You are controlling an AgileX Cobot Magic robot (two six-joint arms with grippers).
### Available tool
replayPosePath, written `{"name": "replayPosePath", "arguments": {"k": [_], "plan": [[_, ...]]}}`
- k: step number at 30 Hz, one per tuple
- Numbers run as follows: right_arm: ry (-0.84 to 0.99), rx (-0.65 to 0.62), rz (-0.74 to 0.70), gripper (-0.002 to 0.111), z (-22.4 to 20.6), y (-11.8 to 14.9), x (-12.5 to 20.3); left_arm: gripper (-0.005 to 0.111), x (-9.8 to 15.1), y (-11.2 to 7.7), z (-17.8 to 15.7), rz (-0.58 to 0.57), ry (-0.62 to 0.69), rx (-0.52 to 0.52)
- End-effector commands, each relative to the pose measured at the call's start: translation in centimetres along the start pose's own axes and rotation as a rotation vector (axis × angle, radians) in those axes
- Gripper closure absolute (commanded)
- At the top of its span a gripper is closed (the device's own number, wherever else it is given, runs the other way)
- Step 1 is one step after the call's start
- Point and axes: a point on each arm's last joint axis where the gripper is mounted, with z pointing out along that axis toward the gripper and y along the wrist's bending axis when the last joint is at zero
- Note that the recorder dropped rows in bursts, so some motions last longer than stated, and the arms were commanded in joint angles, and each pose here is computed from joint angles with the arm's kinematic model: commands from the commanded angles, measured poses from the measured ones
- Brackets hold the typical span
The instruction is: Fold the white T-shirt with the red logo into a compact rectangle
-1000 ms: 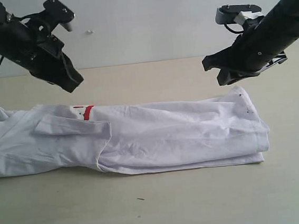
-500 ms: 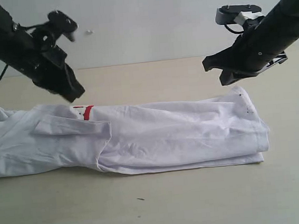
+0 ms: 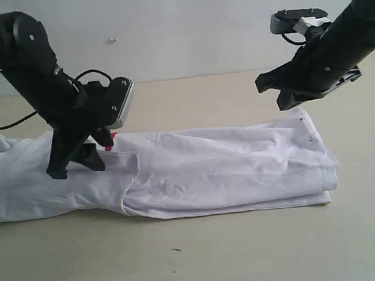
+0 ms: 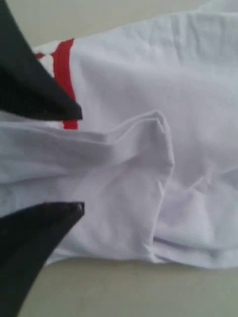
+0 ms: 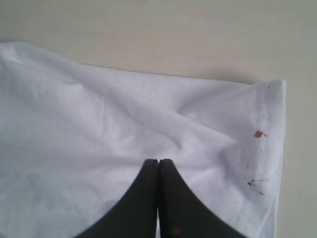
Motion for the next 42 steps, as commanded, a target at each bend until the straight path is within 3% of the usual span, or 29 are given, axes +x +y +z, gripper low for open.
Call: {"name": "replayPosePath", "arguments": {"k": [1, 6, 9, 12, 17, 23, 27, 31, 37, 42], "plan": [[-0.024, 0.008, -0.017, 0.108, -0.2, 0.0, -0.3, 0.043, 0.2, 0.6, 1.2, 0.020, 0.023, -0.047], [-0.037, 0.011, -0.017, 0.108, -0.2, 0.0, -0.4, 0.075, 0.4, 0.4, 2.2, 0.026, 0.031, -0.015], [-0.043, 0.013, -0.017, 0.108, -0.2, -0.1, -0.5, 0.104, 0.7, 0.6, 2.1, 0.055, 0.058, -0.036], [-0.046, 0.014, -0.017, 0.108, -0.2, -0.1, -0.5, 0.107, 0.8, 0.8, 1.8, 0.076, 0.073, -0.063], [-0.048, 0.015, -0.017, 0.108, -0.2, -0.1, -0.5, 0.107, 0.3, 1.2, 1.8, 0.131, 0.079, -0.113], [-0.050, 0.015, -0.017, 0.108, -0.2, -0.1, -0.5, 0.107, -2.5, 2.0, 2.0, 0.319, 0.083, -0.242], [-0.051, 0.015, -0.015, 0.108, -0.2, -0.1, -0.5, 0.107, -4.2, 1.9, 2.3, 0.450, 0.083, -0.266], [-0.049, 0.015, -0.015, 0.108, -0.2, -0.1, -0.5, 0.096, -4.2, 2.1, 2.6, 0.422, 0.080, -0.276], [-0.048, 0.014, -0.015, 0.108, -0.2, -0.1, -0.5, 0.049, -3.7, 2.2, 2.5, 0.262, 0.063, -0.281], [-0.046, 0.014, -0.015, 0.108, -0.2, -0.1, -0.5, 0.045, -3.5, 2.4, 1.1, 0.113, 0.041, -0.318]]}}
